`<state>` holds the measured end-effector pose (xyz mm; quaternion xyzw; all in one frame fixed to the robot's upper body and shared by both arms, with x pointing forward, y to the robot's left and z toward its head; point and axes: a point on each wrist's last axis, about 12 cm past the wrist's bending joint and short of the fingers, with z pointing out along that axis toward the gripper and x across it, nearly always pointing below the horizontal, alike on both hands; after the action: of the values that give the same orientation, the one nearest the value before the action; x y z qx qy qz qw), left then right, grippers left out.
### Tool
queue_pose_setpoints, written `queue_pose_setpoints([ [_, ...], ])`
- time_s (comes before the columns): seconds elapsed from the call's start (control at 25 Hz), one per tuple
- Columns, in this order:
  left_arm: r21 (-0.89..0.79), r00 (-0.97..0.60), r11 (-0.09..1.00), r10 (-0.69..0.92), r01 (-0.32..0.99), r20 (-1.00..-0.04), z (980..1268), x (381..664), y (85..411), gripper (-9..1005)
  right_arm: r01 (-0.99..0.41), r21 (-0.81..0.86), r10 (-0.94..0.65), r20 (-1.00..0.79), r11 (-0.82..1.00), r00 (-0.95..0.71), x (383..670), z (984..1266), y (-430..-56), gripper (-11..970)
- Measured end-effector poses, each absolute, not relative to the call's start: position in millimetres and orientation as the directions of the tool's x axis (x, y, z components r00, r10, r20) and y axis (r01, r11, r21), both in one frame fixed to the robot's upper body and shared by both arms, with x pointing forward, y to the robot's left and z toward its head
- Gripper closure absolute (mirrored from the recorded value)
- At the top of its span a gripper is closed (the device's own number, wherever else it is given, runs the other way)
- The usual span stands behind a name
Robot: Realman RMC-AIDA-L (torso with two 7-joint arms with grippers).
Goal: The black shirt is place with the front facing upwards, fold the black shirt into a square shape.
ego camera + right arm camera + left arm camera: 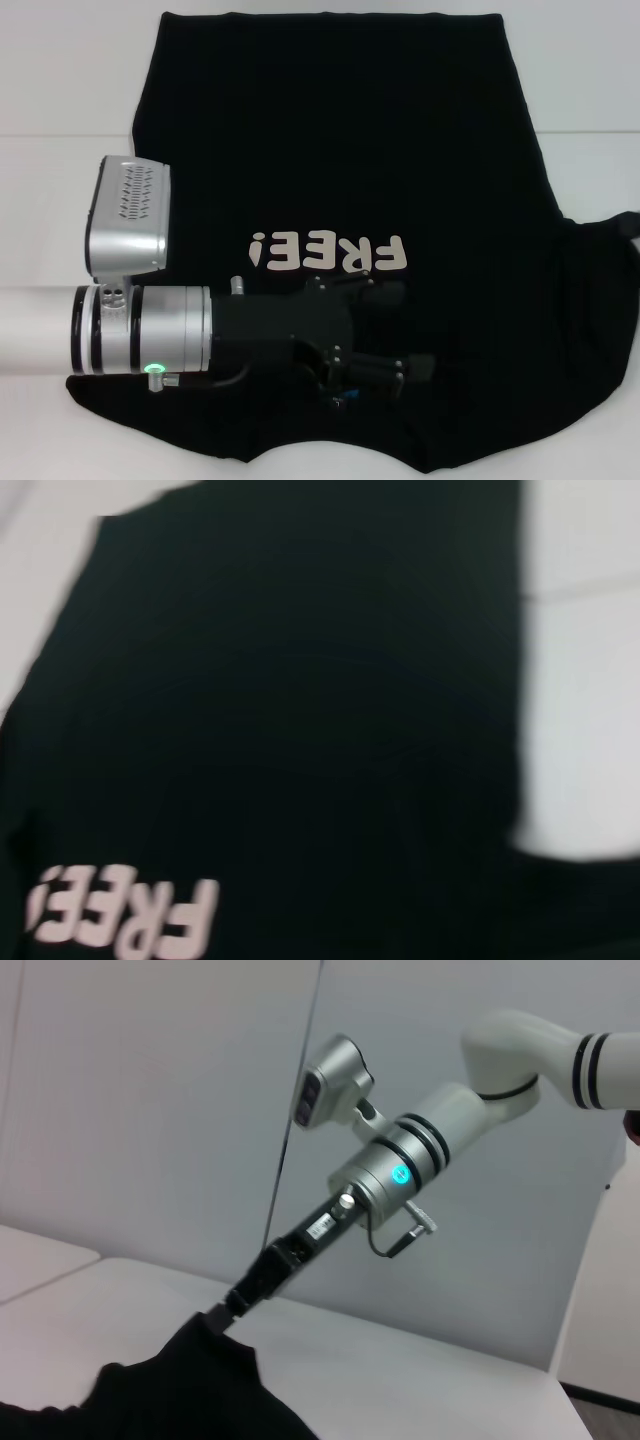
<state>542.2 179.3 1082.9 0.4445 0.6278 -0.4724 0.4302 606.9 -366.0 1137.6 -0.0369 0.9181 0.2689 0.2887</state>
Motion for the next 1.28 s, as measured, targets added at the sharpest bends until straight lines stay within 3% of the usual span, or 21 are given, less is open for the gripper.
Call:
queue_pose_setpoints([
  [0.4,-0.234,-0.260,0.203,0.112,0.951,-0.959,1083.0,541.7,190.4,58,-0.433,0.348,-0.154,-0.605,0.832,-0.781,659.5,1149.1,-262.7,938],
  [0.6,-0.240,-0.266,0.231,0.088,0.943,-0.960,1083.2,541.8,197.8,59,-0.528,0.290,-0.272,-0.609,0.798,-0.745,665.4,1149.9,-222.5,892],
  [0.76,-0.242,-0.269,0.249,0.081,0.938,-0.960,1082.1,541.6,201.5,60,-0.557,0.267,-0.317,-0.600,0.786,-0.735,664.3,1149.8,-212.4,856],
  [1.04,-0.234,-0.261,0.255,0.080,0.938,-0.962,1083.2,542.1,204.0,61,-0.479,0.310,-0.202,-0.627,0.821,-0.752,661.2,1154.1,-246.0,527],
  [1.28,-0.246,-0.276,0.268,0.079,0.931,-0.958,1088.2,545.7,215.9,62,-0.493,0.467,-0.043,-0.693,0.734,-0.720,636.1,1154.1,-282.7,301],
])
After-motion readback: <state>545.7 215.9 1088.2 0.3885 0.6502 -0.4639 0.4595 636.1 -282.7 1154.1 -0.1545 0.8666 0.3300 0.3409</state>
